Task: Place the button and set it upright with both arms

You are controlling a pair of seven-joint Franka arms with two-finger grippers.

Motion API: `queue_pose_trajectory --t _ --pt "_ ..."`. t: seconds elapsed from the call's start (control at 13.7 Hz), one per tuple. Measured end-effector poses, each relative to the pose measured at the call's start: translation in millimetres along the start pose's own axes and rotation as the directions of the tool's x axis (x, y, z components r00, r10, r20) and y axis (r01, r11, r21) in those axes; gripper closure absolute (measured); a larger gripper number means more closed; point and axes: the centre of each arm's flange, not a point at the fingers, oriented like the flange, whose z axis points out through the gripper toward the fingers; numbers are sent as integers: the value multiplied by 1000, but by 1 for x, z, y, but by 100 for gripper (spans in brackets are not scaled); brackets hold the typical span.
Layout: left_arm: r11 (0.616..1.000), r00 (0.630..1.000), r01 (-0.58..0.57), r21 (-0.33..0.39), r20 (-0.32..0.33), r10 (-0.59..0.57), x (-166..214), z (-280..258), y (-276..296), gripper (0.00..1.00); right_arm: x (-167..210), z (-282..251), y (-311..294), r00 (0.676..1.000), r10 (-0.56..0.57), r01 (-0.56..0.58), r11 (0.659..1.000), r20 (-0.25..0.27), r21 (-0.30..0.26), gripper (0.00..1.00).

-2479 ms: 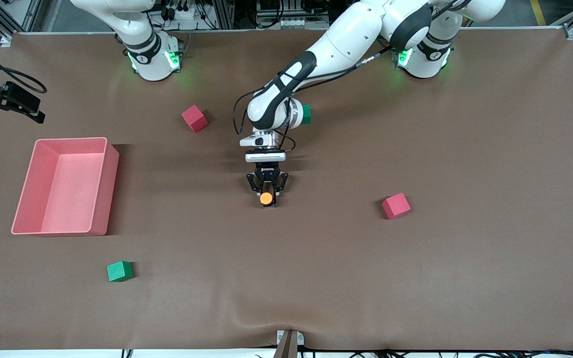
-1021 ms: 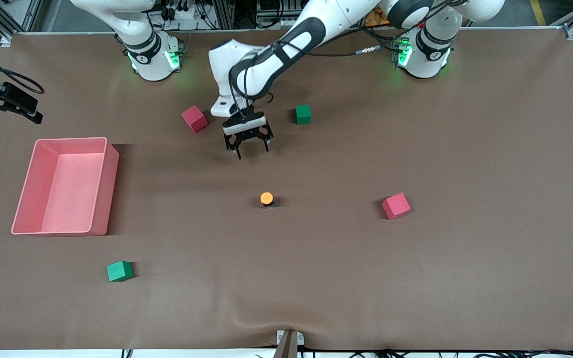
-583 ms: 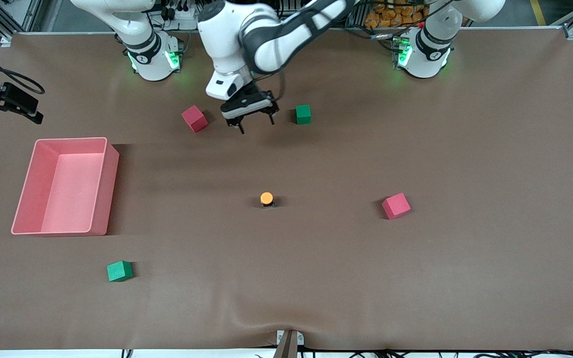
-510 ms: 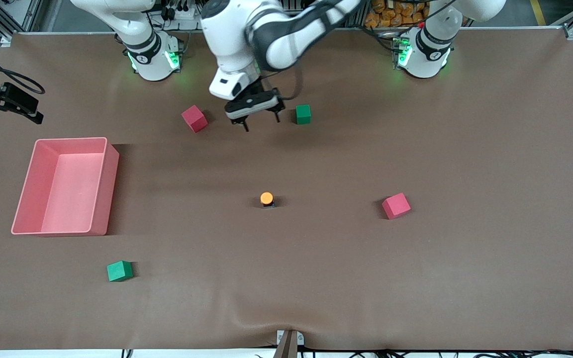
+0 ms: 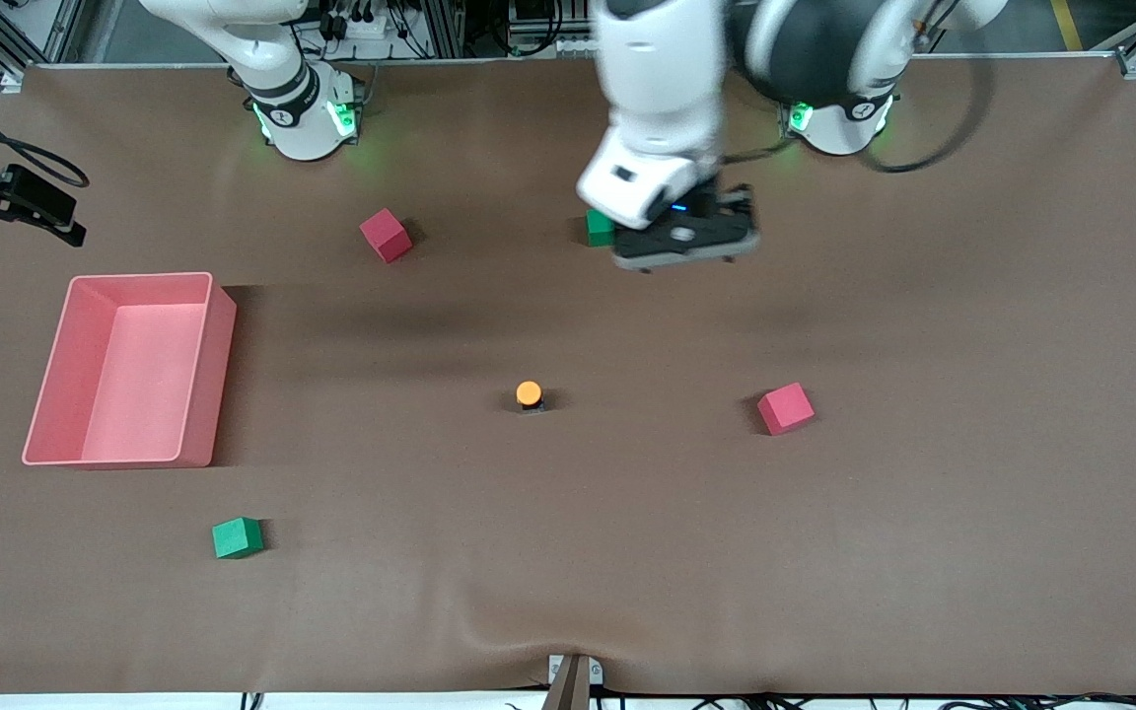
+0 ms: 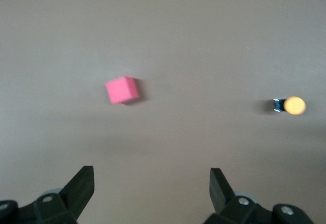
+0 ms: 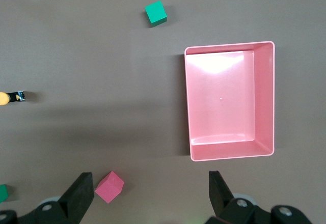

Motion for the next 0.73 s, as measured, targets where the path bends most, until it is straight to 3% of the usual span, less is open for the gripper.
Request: queue_pose_trajectory --t 0.29,0.44,0.73 --pt "994 998 -43 -101 41 47 51 -18 -150 0 0 0 0 1000 0 0 1000 0 0 0" --pt "992 998 -41 -119 42 46 62 -20 -215 0 0 0 0 1000 0 0 1000 0 0 0" --pt "987 997 -42 -156 59 52 74 -7 -289 0 0 0 0 1000 1 -1 1000 0 0 0"
